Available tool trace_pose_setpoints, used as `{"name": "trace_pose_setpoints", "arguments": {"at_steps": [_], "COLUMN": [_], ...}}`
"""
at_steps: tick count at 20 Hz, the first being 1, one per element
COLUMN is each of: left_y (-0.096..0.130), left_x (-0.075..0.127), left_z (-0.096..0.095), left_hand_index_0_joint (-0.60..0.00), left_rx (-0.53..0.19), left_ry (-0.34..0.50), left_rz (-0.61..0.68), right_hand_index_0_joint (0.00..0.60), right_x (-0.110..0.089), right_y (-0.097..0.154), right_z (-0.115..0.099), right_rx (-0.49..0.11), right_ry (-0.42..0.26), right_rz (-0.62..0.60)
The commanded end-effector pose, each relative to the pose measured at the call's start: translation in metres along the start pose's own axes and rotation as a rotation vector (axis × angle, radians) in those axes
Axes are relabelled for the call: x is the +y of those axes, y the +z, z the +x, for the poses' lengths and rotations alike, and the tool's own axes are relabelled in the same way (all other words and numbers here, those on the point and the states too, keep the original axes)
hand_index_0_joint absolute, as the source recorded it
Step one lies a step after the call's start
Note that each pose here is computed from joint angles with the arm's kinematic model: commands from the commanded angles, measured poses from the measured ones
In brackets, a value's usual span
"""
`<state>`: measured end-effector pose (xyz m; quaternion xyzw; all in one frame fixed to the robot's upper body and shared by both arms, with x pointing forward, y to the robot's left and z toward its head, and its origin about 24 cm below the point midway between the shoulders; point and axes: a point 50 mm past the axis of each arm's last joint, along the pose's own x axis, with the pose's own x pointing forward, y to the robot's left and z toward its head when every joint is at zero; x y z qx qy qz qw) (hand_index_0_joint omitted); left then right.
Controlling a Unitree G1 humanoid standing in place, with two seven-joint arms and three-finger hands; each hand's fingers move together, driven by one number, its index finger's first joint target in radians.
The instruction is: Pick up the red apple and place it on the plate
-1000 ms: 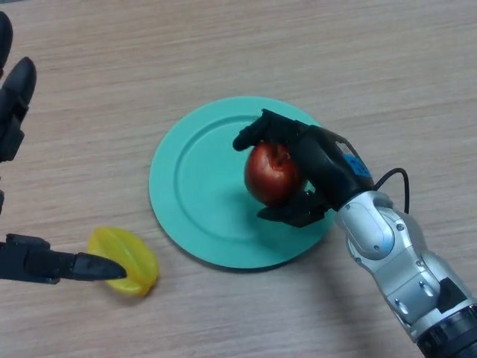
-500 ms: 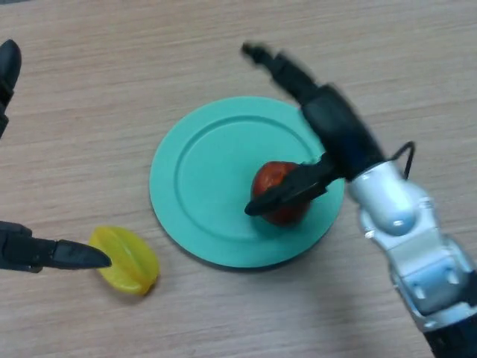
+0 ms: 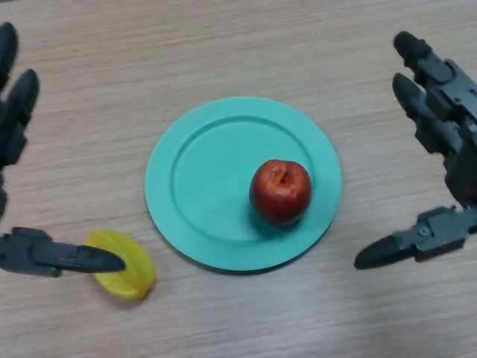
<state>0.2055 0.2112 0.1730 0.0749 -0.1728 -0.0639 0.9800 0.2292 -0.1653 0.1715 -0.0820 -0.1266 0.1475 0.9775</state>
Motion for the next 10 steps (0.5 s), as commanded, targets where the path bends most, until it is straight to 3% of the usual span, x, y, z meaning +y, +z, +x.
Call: {"name": "trace_pose_setpoints", "arguments": {"at_steps": [1,10], "left_y": [0.0275,0.0260], "left_x": [0.0055,-0.0040], "left_z": [-0.0023,-0.0035], "left_hand_index_0_joint": [0.000,0.000], "left_rx": [-0.200,-0.209], "left_ry": [0.020,0.017], "left_rz": [0.124,0.145], "right_hand_index_0_joint": [0.000,0.000], "right_x": [-0.0085,-0.0146], "right_y": [0.0338,0.0378], "right_z": [-0.0031,-0.0058], "right_rx": [-0.185,-0.200], "right_ry": [-0.023,-0.011], "right_rz": [-0.050,-0.074]}}
